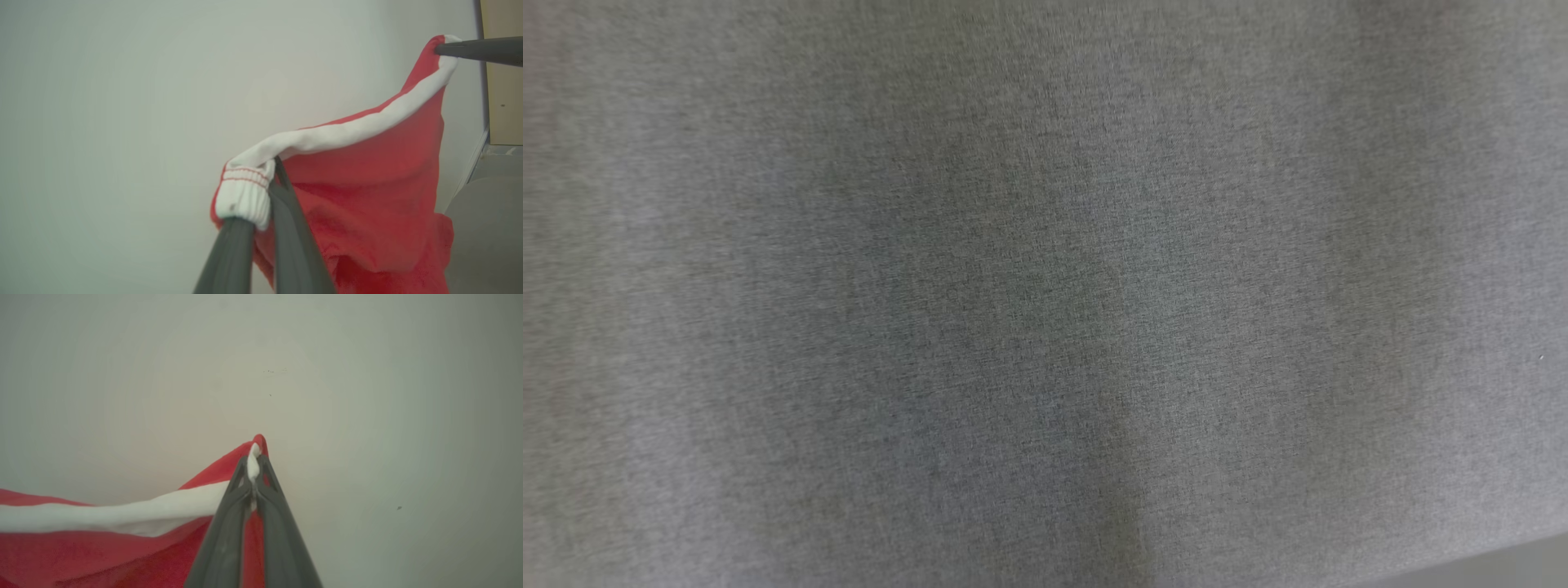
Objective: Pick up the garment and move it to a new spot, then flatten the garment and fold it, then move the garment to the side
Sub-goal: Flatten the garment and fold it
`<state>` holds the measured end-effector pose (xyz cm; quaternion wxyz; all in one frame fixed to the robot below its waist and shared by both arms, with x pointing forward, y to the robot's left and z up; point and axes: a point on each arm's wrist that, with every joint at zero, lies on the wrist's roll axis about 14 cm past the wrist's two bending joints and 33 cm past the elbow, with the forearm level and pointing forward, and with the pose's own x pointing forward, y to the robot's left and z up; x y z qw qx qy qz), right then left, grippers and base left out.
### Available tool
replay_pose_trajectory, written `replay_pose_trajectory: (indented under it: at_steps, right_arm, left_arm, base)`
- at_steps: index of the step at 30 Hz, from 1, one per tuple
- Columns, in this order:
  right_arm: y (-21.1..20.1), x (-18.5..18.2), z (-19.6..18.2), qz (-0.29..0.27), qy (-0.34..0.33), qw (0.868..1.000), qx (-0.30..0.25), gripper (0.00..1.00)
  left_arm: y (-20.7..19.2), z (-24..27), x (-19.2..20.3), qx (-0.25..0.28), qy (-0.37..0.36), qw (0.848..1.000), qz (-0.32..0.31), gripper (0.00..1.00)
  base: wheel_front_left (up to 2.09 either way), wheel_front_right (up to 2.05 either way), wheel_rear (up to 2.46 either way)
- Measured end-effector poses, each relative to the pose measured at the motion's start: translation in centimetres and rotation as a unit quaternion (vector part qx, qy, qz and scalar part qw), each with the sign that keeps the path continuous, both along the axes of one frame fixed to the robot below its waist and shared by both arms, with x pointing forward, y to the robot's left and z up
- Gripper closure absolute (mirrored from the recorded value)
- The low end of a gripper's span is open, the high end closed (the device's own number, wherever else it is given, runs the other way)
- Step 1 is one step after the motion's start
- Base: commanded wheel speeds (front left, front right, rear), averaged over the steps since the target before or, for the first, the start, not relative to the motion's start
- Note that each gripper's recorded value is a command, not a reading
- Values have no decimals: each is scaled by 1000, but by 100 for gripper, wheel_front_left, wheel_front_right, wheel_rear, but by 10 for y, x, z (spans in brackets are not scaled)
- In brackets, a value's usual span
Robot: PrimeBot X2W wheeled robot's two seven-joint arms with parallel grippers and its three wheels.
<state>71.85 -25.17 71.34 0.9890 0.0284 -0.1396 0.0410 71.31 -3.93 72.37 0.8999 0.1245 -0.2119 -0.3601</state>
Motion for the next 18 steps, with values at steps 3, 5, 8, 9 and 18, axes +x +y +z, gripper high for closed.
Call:
replay_pose_trajectory:
  at_steps: [3,5,8,9,18]
  right_arm:
    - [-1,7,-17,-2,11,1000,-2,100]
    - [-2,10,-28,-4,18,1000,-5,100]
    - [-2,13,-39,-3,24,1000,-1,100]
    - [0,14,-42,-1,25,1000,4,100]
    - [17,0,-80,23,46,999,16,100]
  left_arm:
    - [5,-13,14,-3,8,1000,11,100]
    - [5,-21,19,-7,12,1000,10,100]
    - [3,-33,23,-14,23,1000,7,100]
    - [5,-35,25,-17,25,1000,9,100]
    - [13,-73,21,-41,69,997,7,100]
  base:
    - [0,0,0]
    - [0,0,0]
    - [0,0,0]
    - [0,0,0]
    - [0,0,0]
